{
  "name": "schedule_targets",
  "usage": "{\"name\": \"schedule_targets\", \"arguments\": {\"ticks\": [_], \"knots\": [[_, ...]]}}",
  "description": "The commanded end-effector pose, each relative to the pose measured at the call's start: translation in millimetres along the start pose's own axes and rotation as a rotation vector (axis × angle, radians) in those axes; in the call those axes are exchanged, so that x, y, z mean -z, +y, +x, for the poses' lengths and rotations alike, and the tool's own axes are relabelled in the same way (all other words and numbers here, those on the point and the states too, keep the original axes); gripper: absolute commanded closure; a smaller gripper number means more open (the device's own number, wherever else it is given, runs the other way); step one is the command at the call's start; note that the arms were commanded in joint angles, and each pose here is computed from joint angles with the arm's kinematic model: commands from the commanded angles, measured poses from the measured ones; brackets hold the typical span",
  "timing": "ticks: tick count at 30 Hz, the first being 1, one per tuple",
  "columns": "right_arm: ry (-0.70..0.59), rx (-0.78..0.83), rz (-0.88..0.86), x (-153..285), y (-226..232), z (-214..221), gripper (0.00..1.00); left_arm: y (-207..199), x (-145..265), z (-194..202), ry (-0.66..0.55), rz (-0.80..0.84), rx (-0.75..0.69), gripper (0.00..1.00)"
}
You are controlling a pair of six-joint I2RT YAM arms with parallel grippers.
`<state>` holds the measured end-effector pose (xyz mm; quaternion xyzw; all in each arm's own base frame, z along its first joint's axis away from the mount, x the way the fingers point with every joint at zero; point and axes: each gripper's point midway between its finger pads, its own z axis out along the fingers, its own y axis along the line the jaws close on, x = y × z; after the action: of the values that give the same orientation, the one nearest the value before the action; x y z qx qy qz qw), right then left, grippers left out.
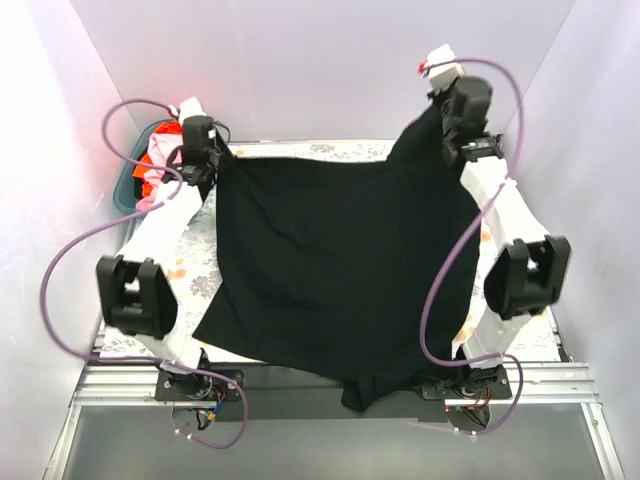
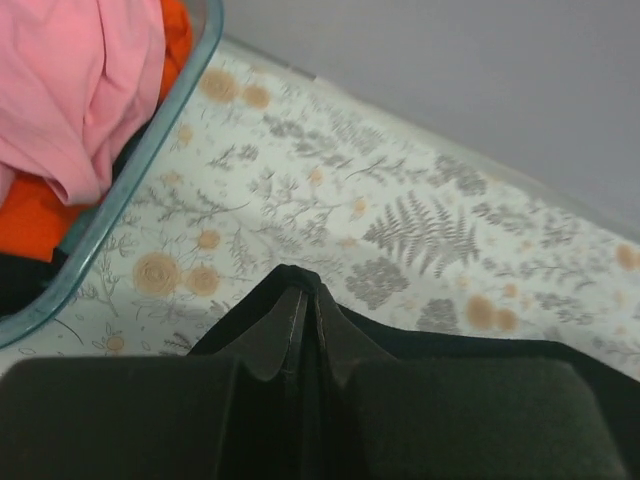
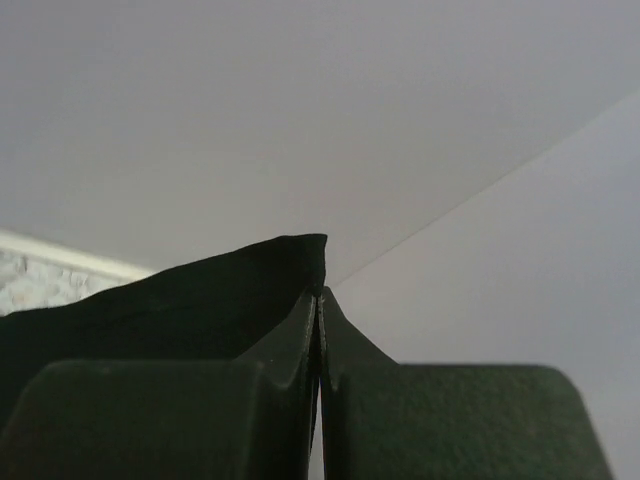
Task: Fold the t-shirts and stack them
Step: Flatten the tshirt out, then fold the tshirt
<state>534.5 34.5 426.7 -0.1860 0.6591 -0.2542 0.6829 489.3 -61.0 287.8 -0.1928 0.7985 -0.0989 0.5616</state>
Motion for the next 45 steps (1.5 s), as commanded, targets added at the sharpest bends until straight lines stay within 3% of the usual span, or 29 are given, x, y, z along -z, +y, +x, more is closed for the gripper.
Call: {"name": "schedule_targets", "arguments": {"ticks": [1,6,14,29,38,45], "knots": [[-0.047,-0.038,0.046,-19,-3,11,0.99,18,-31,9,-0.020,-0.042,0.020,1.00],[0.075,-0.025,-0.022,-51,49,89,0.99,42,-84,63,0.101,-0.089,0.022,1.00],[0.154,-0.040,-0.047,-65,68,145,0.99,54,-140,111,0.208,-0.094,0.010,1.00],[0.230,-0.115,-0.047,-7,66,167,0.99,60,-143,72,0.144,-0.082,0.028,1.00],[0.259,-0.124,0.003,29,46,161,0.99,64,-138,68,0.158,-0.086,0.016,1.00],[0.358,-0.137,-0.029,64,63,179,0.99,70,-122,69,0.161,-0.103,0.031,1.00]]}}
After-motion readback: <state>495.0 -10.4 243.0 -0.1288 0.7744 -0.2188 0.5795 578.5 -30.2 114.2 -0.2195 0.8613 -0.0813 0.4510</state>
